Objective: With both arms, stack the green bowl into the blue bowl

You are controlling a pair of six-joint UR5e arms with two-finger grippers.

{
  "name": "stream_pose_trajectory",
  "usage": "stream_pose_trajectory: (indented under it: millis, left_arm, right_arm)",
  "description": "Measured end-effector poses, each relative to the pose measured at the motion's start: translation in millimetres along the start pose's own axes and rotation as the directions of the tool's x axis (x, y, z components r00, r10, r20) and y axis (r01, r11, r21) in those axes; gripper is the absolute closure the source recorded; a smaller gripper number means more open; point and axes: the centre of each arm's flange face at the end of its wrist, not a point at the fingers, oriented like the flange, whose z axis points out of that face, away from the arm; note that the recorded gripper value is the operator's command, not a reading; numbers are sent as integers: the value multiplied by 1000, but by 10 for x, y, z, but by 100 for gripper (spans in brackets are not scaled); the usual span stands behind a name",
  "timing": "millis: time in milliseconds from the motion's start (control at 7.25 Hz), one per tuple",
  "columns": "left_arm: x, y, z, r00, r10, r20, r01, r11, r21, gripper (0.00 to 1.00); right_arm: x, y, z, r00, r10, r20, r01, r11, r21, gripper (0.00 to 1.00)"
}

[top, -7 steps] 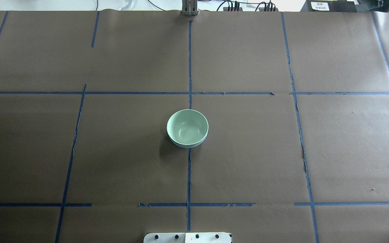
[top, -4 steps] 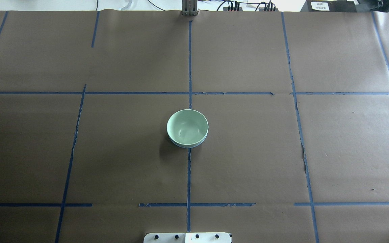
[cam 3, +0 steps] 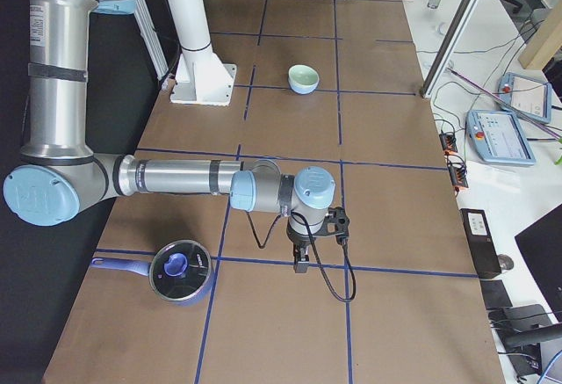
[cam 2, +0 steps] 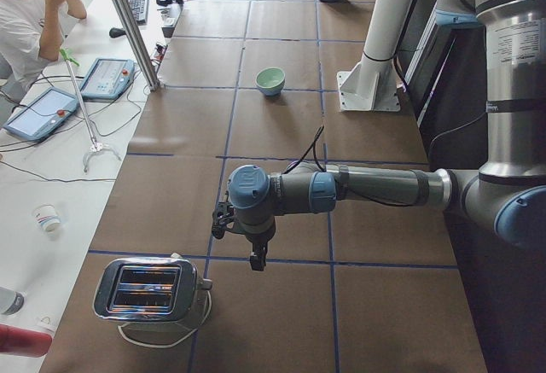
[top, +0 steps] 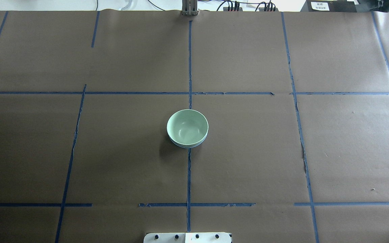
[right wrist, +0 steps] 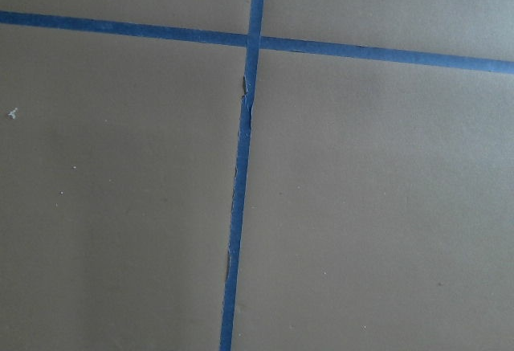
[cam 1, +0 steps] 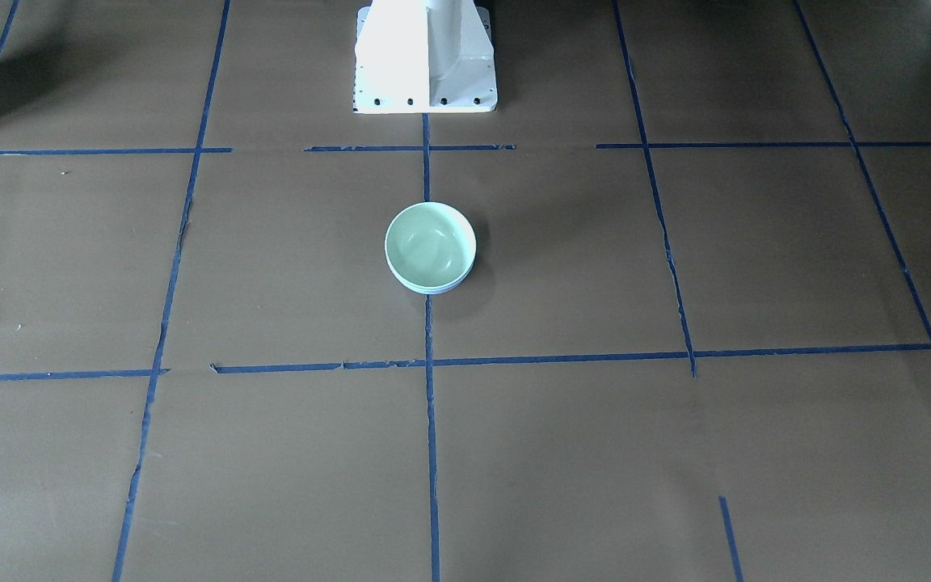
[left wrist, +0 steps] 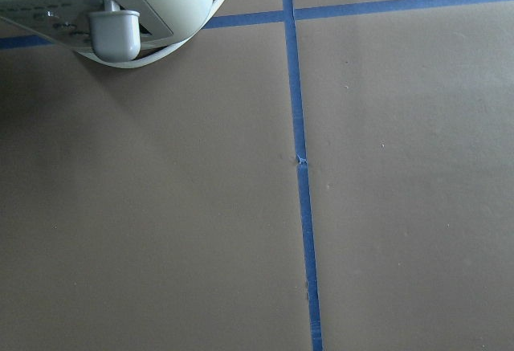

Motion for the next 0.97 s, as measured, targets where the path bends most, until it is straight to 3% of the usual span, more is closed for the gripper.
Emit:
stream_pose_trajectory:
  millis: [966]
  left_arm:
    - [-16, 25, 16, 1000, -6, 2, 6, 1000, -6, 0]
  right_arm:
    - [-33, -39, -14, 1000, -9, 1, 9, 1000, 3, 0]
